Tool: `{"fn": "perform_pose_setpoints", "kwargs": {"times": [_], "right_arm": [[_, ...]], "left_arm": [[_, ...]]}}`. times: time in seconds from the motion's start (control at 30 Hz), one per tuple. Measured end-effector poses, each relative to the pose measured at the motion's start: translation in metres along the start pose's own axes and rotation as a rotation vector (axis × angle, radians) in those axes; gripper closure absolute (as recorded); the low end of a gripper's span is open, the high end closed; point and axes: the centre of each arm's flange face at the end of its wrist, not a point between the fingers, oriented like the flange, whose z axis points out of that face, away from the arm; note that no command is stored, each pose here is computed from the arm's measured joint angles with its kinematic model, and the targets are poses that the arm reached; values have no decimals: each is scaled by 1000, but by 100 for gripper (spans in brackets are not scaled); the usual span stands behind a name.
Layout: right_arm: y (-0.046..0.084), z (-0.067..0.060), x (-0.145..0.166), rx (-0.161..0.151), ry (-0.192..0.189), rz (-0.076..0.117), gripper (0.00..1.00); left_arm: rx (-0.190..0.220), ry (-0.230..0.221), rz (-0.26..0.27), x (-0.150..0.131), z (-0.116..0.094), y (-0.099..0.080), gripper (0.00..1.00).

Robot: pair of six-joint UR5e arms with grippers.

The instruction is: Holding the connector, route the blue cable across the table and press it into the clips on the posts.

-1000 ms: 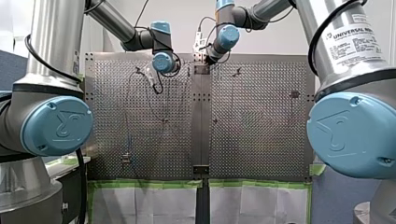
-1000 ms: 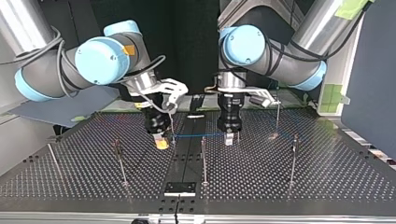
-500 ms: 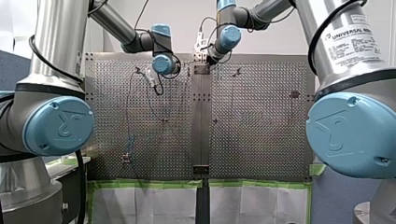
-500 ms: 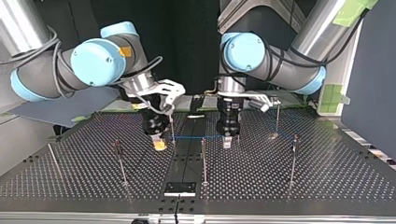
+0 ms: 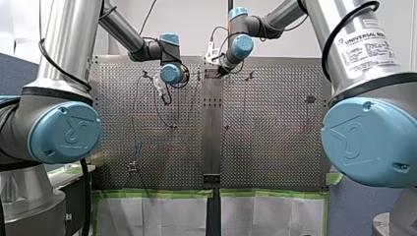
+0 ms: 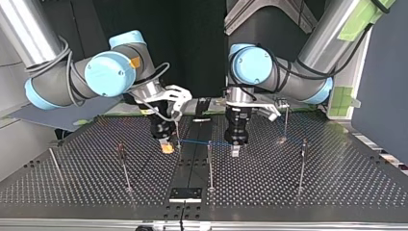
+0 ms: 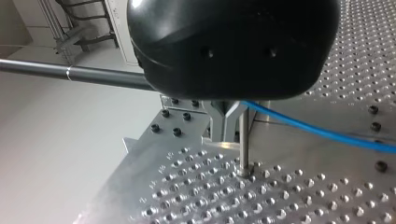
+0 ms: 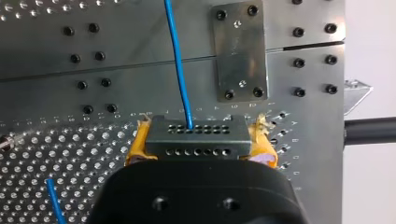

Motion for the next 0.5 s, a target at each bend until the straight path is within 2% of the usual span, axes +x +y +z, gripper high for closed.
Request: {"fn": "perform_pose_setpoints", "kwargs": {"times": [0.2,0.5], "right_arm": [[9,9,-3,-2,-1,2,100],[24,21,18,-5,37,8,100]], "left_arm": [[1,4,3,6,17,4,97],[0,-34,0,-8,41,13,97]]}}
